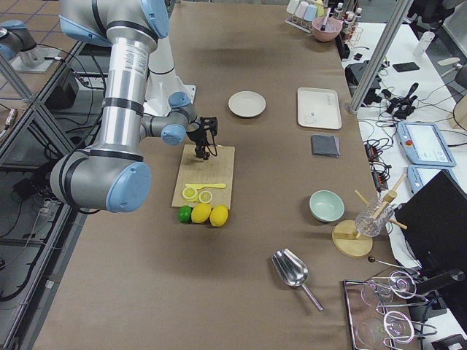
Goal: Place red cherry on plate
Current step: 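Close the right gripper on the two dark cherries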
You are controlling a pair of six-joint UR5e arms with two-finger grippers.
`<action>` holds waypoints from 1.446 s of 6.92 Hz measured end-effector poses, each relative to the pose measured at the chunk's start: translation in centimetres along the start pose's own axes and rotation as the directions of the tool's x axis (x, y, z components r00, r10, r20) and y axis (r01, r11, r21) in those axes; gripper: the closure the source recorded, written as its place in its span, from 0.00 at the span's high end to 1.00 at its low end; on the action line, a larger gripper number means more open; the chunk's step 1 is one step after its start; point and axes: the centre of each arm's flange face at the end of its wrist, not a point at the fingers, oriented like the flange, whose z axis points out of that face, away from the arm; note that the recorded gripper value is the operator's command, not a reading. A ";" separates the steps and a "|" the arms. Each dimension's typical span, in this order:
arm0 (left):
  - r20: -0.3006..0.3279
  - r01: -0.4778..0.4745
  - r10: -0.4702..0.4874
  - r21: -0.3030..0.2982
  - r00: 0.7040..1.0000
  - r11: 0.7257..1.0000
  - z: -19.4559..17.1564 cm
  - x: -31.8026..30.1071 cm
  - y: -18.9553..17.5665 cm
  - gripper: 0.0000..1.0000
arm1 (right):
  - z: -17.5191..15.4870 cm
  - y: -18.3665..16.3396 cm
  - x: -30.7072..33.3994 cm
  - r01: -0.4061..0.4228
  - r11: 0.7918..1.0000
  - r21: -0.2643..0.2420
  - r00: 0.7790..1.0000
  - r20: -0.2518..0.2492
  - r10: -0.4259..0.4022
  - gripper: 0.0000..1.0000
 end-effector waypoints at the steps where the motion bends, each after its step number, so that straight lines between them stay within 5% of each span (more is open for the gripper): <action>1: 0.001 0.002 -0.002 -0.001 1.000 1.000 0.0 0.1 -0.2 0.98 | -0.1 0.2 0.9 0.001 1.000 0.000 1.000 0.003 -0.001 0.61; 3: 0.001 0.003 -0.003 -0.003 1.000 1.000 -0.1 0.2 -0.4 0.98 | -0.2 0.4 1.4 0.002 1.000 0.000 1.000 0.006 -0.002 0.30; 6: 0.000 0.002 -0.002 -0.002 1.000 1.000 -0.1 0.3 -0.5 0.98 | -0.1 1.2 1.1 0.006 1.000 0.014 1.000 0.005 -0.006 0.26; 8: 0.001 0.003 -0.003 -0.002 1.000 1.000 -0.2 0.2 -0.5 0.98 | 0.0 2.0 0.7 0.007 1.000 0.020 1.000 0.008 -0.007 0.00; 10: 0.001 0.004 -0.004 -0.003 1.000 1.000 -0.1 0.2 -0.5 0.98 | 0.0 2.4 0.6 0.014 1.000 0.022 1.000 0.006 -0.014 0.00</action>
